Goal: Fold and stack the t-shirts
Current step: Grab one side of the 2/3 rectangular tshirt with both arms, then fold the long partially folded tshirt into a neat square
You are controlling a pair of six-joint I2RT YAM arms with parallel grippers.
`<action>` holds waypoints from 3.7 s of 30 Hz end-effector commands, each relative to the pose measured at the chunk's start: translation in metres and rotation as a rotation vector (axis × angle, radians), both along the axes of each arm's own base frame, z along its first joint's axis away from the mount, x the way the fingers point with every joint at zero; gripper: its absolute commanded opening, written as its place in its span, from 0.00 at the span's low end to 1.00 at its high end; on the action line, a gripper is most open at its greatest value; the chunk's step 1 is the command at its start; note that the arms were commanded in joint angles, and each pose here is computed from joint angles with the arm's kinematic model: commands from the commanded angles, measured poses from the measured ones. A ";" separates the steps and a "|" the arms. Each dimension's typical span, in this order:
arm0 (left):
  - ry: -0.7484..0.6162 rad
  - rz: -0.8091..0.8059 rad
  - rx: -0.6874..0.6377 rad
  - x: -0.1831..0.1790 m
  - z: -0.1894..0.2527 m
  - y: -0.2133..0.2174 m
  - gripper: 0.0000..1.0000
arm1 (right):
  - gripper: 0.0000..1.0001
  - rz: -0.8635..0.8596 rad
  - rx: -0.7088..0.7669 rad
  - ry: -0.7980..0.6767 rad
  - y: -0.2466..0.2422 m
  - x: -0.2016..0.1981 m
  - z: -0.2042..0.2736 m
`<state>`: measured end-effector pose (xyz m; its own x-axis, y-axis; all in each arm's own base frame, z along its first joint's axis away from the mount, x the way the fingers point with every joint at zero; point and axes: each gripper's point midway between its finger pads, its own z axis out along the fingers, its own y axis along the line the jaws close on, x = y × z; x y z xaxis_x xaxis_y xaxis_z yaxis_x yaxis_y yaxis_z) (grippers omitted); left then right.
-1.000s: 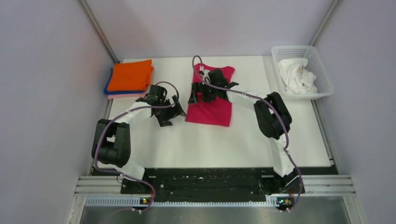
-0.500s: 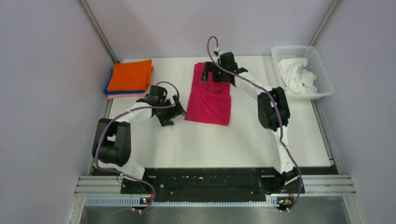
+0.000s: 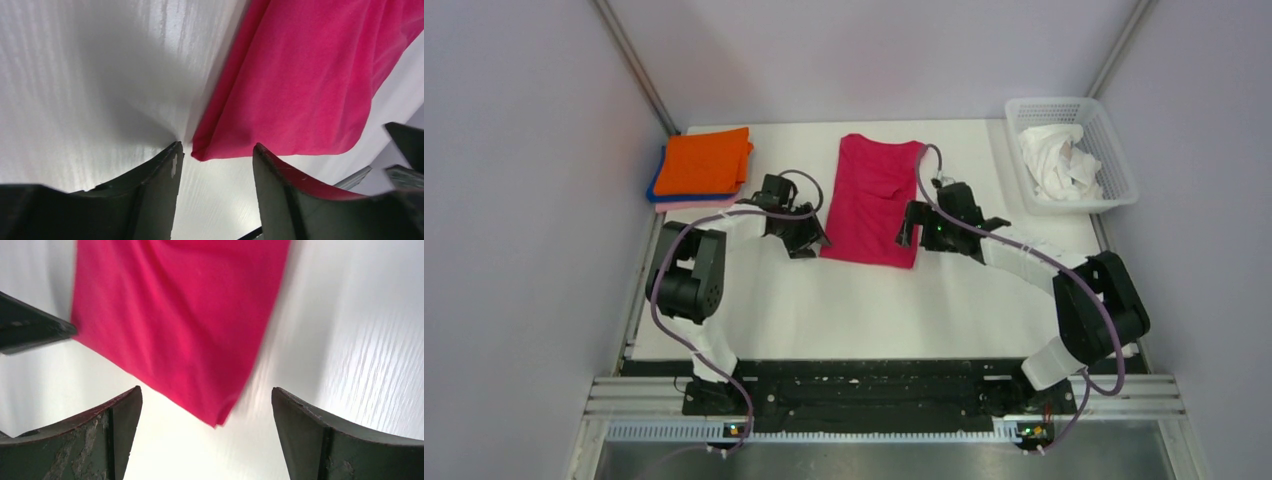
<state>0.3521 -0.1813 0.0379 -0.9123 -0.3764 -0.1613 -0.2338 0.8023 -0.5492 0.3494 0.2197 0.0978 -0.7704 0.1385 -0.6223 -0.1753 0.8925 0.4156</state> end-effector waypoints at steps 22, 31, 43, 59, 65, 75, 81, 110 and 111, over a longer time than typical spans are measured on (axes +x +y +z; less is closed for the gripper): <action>-0.005 -0.032 0.057 -0.010 -0.029 0.002 0.00 | 0.33 0.000 0.174 0.221 0.018 -0.047 -0.068; -0.003 -0.006 0.030 -0.038 -0.028 0.006 0.00 | 0.00 0.044 0.200 0.256 0.018 -0.069 -0.071; -0.189 0.008 0.015 -0.106 0.066 0.030 0.00 | 0.00 0.386 0.459 0.293 0.043 -0.145 0.046; -0.549 0.186 -0.018 -0.065 0.172 0.045 0.00 | 0.00 0.513 0.810 0.100 0.056 -0.096 0.129; -0.560 0.187 0.034 -0.028 0.182 0.043 0.00 | 0.00 0.429 0.833 0.130 0.042 -0.073 0.106; -0.558 0.164 0.057 0.041 0.177 0.031 0.00 | 0.00 0.257 0.805 0.139 0.011 -0.020 0.059; -0.527 0.142 0.076 0.087 0.162 0.020 0.00 | 0.00 0.173 0.799 0.108 -0.007 0.008 0.051; -0.515 0.039 0.064 0.192 0.136 -0.001 0.99 | 0.84 0.037 0.887 0.044 -0.027 0.102 0.030; -0.515 0.033 0.056 0.186 0.138 -0.002 0.99 | 0.89 0.040 0.856 0.050 -0.024 0.098 0.029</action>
<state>0.5438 -0.1765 0.1183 -0.7456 -0.3980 -0.5344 -0.0710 0.8449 -0.5301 0.4445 0.1903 0.0908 -0.8327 0.5345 -0.1446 -0.0349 0.2099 0.9771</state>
